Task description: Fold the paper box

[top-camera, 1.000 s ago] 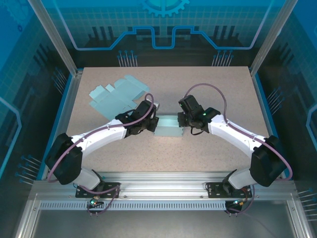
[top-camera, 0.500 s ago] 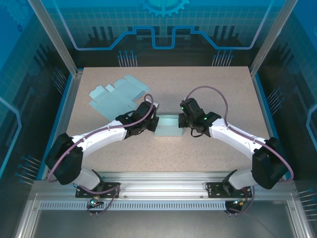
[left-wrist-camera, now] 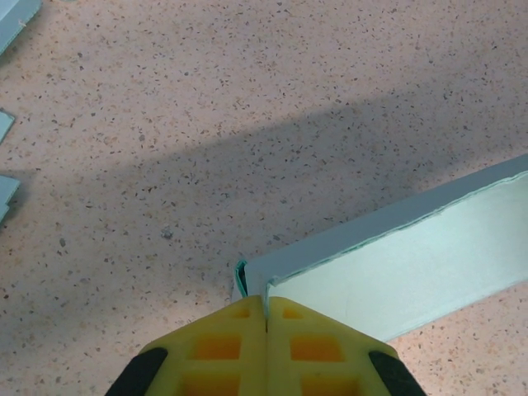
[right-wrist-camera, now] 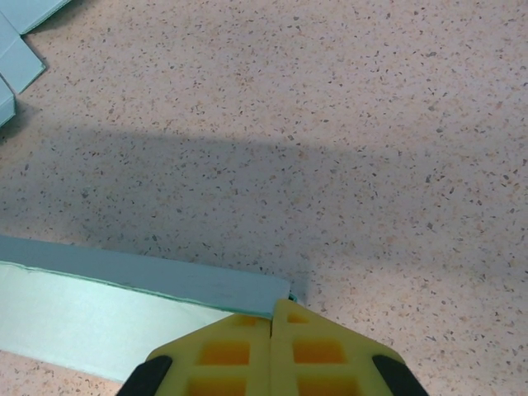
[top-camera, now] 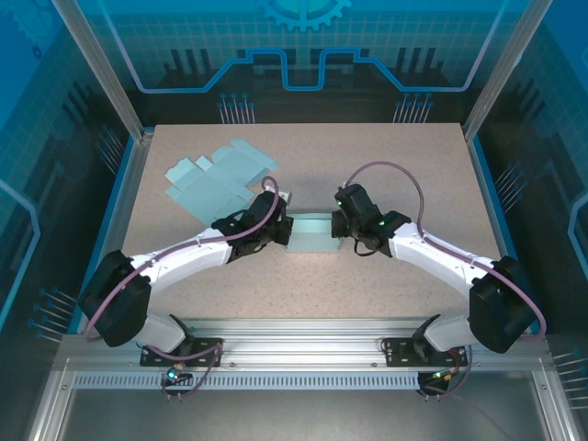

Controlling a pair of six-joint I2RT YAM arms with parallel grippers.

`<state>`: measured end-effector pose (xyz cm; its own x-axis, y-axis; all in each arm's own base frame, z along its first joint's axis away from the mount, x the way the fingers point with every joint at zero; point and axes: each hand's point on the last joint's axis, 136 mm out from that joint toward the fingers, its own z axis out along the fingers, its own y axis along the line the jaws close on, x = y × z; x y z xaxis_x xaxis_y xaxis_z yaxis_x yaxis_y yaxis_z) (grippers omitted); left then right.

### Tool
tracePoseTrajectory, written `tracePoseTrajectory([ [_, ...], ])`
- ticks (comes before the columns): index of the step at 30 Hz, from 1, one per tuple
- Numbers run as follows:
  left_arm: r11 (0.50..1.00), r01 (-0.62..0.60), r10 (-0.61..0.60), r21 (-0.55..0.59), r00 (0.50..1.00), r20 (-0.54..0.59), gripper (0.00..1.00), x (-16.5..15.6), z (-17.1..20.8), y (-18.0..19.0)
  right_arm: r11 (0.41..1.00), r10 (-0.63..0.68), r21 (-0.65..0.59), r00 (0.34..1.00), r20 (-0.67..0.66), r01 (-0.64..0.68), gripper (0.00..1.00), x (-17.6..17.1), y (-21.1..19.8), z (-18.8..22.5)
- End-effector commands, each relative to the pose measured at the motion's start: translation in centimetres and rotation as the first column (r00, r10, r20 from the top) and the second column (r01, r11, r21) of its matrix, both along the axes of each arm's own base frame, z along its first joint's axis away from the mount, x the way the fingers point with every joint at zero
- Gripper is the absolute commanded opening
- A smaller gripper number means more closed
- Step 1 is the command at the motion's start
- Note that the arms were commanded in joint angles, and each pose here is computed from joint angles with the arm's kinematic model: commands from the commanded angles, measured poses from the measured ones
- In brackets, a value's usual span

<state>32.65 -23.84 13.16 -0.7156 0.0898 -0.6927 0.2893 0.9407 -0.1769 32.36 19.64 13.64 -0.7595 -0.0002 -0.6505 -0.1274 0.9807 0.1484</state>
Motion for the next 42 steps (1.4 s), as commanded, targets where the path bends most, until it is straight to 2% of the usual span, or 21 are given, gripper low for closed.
tracePoseTrajectory([
  [1,0.971,0.147,-0.154,-0.191,0.988,-0.024,0.00,-2.7,1.7,-4.8,0.990,0.138,0.042,0.988,-0.069,-0.135,0.00,-2.6,3.3,-1.5],
  [14,0.950,0.105,-0.116,-0.294,0.993,-0.022,0.00,-2.5,2.6,-5.4,0.989,0.151,0.002,0.986,-0.077,-0.151,0.00,-2.8,3.8,-2.1],
  [25,0.951,0.107,-0.109,-0.291,0.994,0.009,0.00,-2.4,4.1,-4.9,0.989,0.145,-0.018,0.985,-0.090,-0.147,0.00,-2.7,3.8,-2.7],
  [30,0.959,0.093,-0.097,-0.266,0.995,-0.001,0.00,-2.4,2.7,-4.5,0.989,0.142,-0.021,0.986,-0.088,-0.145,0.00,-2.7,3.7,-2.7],
  [38,0.975,0.025,-0.036,-0.221,0.998,-0.047,0.00,-3.5,-2.0,-2.4,0.990,0.133,-0.039,0.988,-0.078,-0.136,0.00,-3.0,3.3,-3.2],
  [42,0.971,0.014,-0.024,-0.239,0.999,-0.039,0.00,-4.0,-2.2,-1.9,0.991,0.126,-0.035,0.991,-0.033,-0.128,0.00,-3.1,3.1,-2.8],
])
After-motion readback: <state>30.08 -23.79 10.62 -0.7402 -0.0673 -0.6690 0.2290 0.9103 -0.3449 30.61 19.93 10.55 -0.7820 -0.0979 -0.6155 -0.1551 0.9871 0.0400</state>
